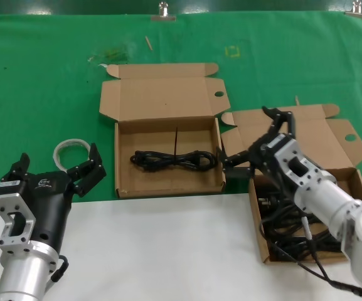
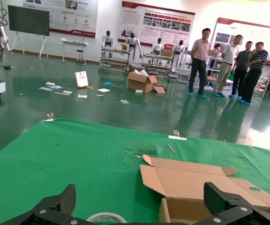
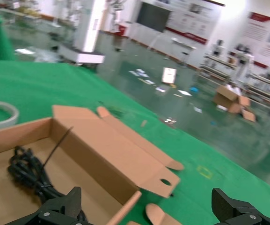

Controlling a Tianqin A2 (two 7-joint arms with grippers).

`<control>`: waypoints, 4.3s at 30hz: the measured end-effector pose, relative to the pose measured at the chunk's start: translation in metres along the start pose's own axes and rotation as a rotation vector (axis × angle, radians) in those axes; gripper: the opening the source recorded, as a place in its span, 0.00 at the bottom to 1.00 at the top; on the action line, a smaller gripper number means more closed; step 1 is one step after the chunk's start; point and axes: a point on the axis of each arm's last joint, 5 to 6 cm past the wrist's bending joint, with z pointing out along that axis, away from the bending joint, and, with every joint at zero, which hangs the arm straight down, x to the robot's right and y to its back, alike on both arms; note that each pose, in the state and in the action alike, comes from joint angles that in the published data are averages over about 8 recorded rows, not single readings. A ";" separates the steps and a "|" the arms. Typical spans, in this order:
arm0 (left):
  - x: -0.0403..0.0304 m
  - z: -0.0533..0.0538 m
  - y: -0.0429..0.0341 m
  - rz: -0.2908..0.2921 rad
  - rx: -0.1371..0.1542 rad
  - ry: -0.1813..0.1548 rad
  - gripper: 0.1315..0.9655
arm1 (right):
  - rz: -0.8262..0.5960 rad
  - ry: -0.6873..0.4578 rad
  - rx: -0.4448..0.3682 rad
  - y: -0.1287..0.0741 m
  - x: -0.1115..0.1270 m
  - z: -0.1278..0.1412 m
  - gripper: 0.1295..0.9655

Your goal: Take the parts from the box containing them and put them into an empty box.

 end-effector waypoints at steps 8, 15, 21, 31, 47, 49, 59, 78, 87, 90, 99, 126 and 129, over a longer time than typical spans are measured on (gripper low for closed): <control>0.0000 0.000 0.0000 0.000 0.000 0.000 1.00 | 0.128 0.110 0.003 0.005 -0.004 -0.028 1.00; 0.0000 0.000 0.0000 0.000 0.000 0.000 1.00 | 0.237 0.206 0.010 0.007 -0.006 -0.055 1.00; 0.0000 0.000 0.0000 0.000 0.000 0.000 1.00 | 0.328 0.288 0.019 0.008 -0.007 -0.080 1.00; 0.0000 0.000 0.0000 0.000 0.000 0.000 1.00 | 0.426 0.379 0.033 0.006 -0.008 -0.108 1.00; 0.0000 0.000 0.0000 0.000 0.000 0.000 1.00 | 0.429 0.382 0.034 0.006 -0.008 -0.109 1.00; 0.0000 0.000 0.0000 0.000 0.000 0.000 1.00 | 0.429 0.382 0.034 0.006 -0.008 -0.109 1.00; 0.0000 0.000 0.0000 0.000 0.000 0.000 1.00 | 0.429 0.382 0.034 0.006 -0.008 -0.109 1.00; 0.0000 0.000 0.0000 0.000 0.000 0.000 1.00 | 0.429 0.382 0.034 0.006 -0.008 -0.109 1.00; 0.0000 0.000 0.0000 0.000 0.000 0.000 1.00 | 0.429 0.382 0.034 0.006 -0.008 -0.109 1.00; 0.0000 0.000 0.0000 0.000 0.000 0.000 1.00 | 0.429 0.382 0.034 0.006 -0.008 -0.109 1.00; 0.0000 0.000 0.0000 0.000 0.000 0.000 1.00 | 0.429 0.382 0.034 0.006 -0.008 -0.109 1.00; 0.0000 0.000 0.0000 0.000 0.000 0.000 1.00 | 0.429 0.382 0.034 0.006 -0.008 -0.109 1.00; 0.0000 0.000 0.0000 0.000 0.000 0.000 1.00 | 0.429 0.382 0.034 0.006 -0.008 -0.109 1.00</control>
